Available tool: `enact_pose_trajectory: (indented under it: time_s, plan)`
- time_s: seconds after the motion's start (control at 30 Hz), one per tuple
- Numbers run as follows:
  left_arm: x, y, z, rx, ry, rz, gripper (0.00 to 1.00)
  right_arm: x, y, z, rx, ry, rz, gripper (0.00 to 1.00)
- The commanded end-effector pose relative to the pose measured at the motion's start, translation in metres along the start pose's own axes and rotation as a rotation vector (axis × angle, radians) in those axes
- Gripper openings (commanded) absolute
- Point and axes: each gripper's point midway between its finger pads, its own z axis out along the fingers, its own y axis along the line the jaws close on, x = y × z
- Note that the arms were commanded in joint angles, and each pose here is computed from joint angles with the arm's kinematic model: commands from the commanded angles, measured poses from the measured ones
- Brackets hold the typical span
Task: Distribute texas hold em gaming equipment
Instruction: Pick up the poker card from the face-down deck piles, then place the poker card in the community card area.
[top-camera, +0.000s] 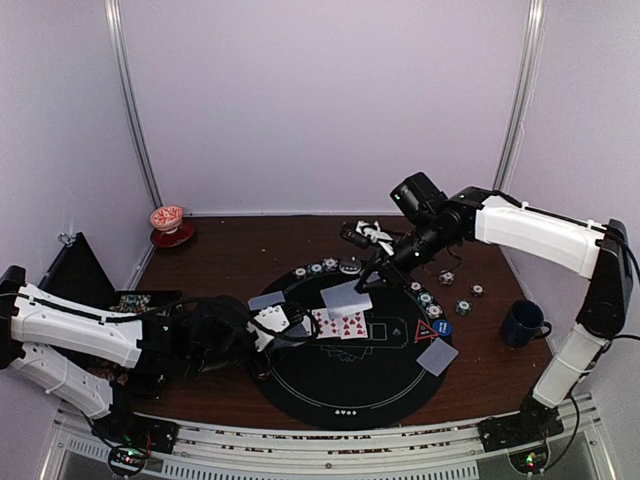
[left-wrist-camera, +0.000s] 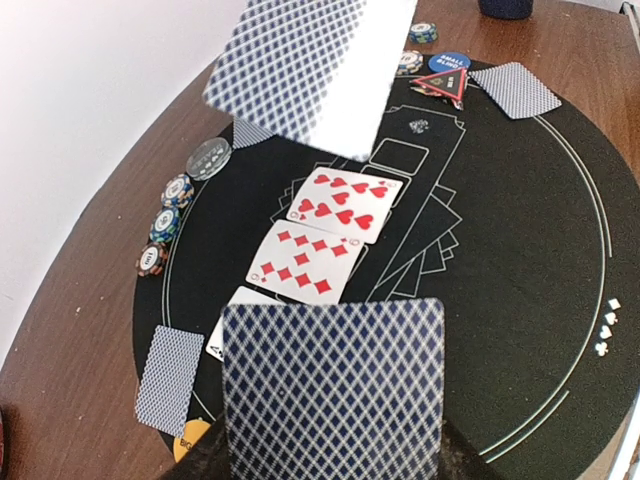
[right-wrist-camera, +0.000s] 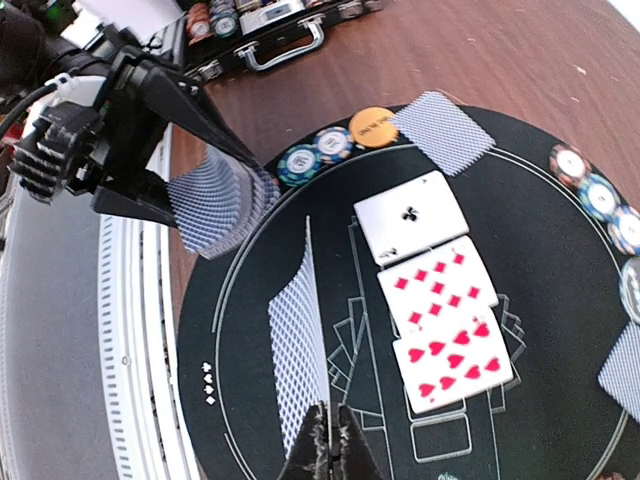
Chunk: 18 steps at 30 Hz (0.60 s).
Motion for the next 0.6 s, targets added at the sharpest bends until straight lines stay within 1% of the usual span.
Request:
enact_pose_trajectory:
  time_s: [0.0, 0.13, 0.23, 0.33, 0.47, 0.57]
  plan:
    - [-0.019, 0.005, 0.000, -0.026, -0.056, -0.019, 0.54, 0.016, -0.025, -0.019, 0.135, -0.069, 0.093, 0.00]
    - [-0.019, 0.005, 0.001, -0.027, -0.053, -0.018, 0.54, 0.046, -0.064, -0.033, 0.304, -0.108, 0.210, 0.00]
    - [-0.019, 0.005, 0.002, -0.030, -0.051, -0.019, 0.54, 0.067, -0.091, -0.036, 0.387, -0.113, 0.291, 0.00]
    - [-0.018, 0.006, 0.002, -0.036, -0.049, -0.020, 0.54, 0.084, -0.120, -0.037, 0.471, -0.089, 0.378, 0.00]
    - [-0.018, 0.006, 0.001, -0.035, -0.051, -0.019, 0.54, 0.102, -0.148, -0.030, 0.533, -0.066, 0.441, 0.00]
    - [-0.018, 0.006, 0.002, -0.034, -0.048, -0.018, 0.54, 0.109, -0.157, -0.019, 0.528, -0.043, 0.470, 0.00]
